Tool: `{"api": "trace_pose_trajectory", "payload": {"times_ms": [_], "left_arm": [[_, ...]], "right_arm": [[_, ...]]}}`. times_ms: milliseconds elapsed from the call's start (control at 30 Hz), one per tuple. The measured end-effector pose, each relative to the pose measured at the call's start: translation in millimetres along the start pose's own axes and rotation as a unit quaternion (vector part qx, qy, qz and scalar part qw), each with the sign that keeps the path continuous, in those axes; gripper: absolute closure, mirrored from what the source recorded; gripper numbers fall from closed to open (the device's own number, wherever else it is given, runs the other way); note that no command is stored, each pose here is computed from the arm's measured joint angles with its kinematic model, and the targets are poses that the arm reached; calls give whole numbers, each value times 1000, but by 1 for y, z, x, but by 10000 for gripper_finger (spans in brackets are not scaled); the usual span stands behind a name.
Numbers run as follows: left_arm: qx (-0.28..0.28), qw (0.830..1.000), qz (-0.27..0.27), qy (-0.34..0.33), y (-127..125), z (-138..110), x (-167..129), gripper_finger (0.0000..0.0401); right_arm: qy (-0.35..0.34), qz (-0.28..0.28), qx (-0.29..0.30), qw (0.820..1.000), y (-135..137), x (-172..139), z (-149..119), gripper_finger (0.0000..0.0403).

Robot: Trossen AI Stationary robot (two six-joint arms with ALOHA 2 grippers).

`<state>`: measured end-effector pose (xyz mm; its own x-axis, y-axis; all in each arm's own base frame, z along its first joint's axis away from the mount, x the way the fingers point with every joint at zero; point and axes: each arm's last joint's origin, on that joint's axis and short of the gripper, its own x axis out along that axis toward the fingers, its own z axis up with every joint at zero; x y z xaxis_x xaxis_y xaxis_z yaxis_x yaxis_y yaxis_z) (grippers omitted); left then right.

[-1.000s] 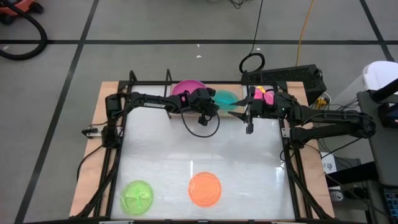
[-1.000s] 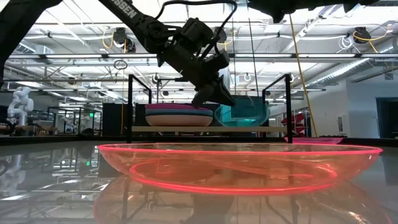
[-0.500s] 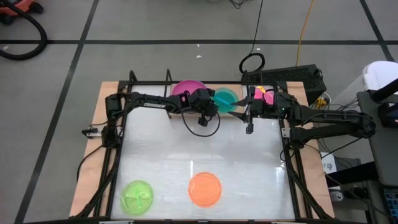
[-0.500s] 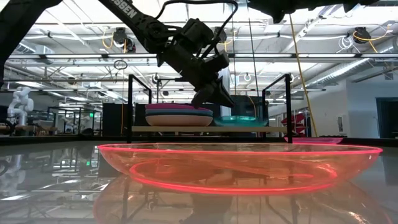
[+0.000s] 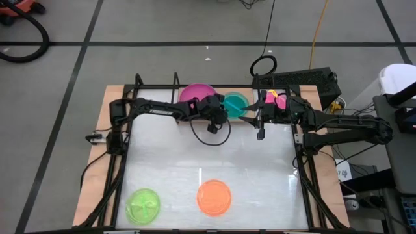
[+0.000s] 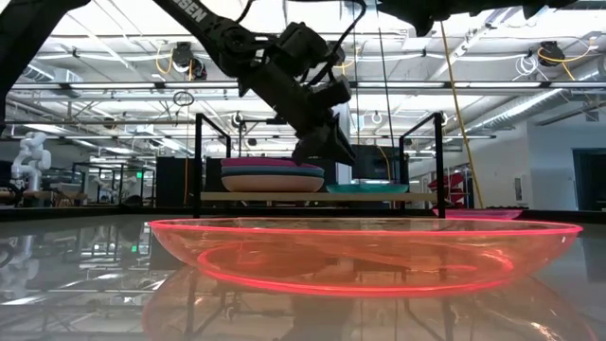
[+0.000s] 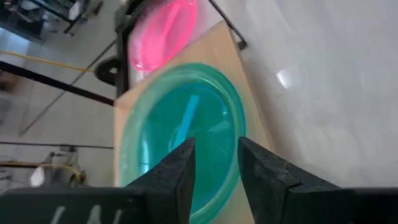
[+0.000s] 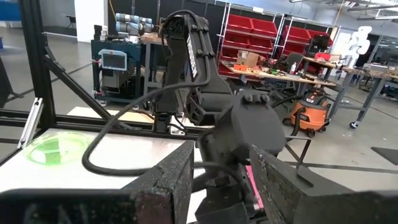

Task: Place and stack plates onto a shelf
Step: Adjust the shelf

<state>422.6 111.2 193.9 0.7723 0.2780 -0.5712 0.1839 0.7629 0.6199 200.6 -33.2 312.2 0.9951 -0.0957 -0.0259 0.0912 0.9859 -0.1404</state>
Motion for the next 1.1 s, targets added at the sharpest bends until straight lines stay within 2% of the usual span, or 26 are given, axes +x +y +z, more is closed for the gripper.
{"api": "trace_pose_trajectory", "payload": {"times_ms": [133,267,533,633,767,900,1100], "left_arm": [[2,1000,19,-18,6,15,-18,265],[-14,998,35,-45,18,33,-50,265],[-140,987,27,-69,41,49,-142,265],[-165,982,22,-87,39,44,-168,265],[-192,972,45,-124,25,26,-188,265],[-232,953,75,-182,4,2,-202,265],[-287,920,95,-251,-24,-27,-218,265]], "right_arm": [[0,0,0,1000,0,0,0,262],[-2,0,0,1000,0,0,0,262],[-12,-3,-1,1000,0,-4,4,262],[-15,-6,1,1000,-1,-5,6,262],[-9,-6,12,1000,-2,-5,12,262],[22,-6,15,1000,-3,-7,16,262],[110,-54,15,992,-6,-12,15,262]]}}
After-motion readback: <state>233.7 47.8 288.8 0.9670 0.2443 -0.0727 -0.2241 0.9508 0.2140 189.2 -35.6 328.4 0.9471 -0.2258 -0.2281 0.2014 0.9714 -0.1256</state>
